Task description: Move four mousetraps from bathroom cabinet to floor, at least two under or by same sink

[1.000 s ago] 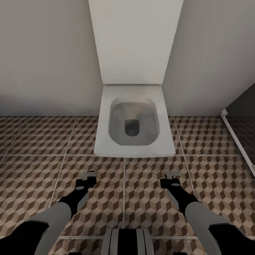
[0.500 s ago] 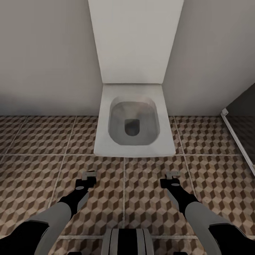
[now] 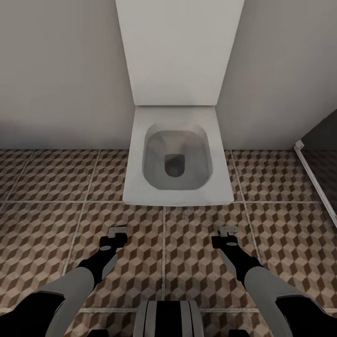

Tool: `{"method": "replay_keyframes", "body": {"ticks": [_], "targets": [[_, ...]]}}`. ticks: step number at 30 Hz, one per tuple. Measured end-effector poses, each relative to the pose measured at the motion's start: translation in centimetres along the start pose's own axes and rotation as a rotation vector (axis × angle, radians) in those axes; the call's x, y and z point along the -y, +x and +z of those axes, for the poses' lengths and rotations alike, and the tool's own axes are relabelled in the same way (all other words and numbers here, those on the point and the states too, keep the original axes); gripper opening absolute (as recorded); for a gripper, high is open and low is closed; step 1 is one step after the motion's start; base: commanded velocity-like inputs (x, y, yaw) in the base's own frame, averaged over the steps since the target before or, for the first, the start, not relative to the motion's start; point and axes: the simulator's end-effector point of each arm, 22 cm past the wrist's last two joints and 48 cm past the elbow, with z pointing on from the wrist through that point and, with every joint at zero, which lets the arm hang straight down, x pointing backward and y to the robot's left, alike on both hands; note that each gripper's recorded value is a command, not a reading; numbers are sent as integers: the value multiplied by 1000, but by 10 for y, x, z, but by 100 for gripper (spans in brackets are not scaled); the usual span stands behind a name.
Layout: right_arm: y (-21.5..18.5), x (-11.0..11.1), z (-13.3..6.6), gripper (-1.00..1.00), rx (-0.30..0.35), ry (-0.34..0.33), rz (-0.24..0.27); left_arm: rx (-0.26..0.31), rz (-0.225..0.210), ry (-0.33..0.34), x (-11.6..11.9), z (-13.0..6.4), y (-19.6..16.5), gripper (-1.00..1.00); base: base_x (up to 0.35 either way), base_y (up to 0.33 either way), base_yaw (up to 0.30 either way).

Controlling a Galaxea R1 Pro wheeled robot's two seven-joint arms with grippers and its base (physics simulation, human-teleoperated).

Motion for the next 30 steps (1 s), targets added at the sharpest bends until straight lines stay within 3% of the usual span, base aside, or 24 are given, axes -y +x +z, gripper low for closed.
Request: {"method": "replay_keyframes", "body": {"ticks": [30], "targets": [[-1, -2, 0, -100, 3, -8, -4, 6, 6, 1, 1, 0, -3, -100, 0, 0, 0]]}}
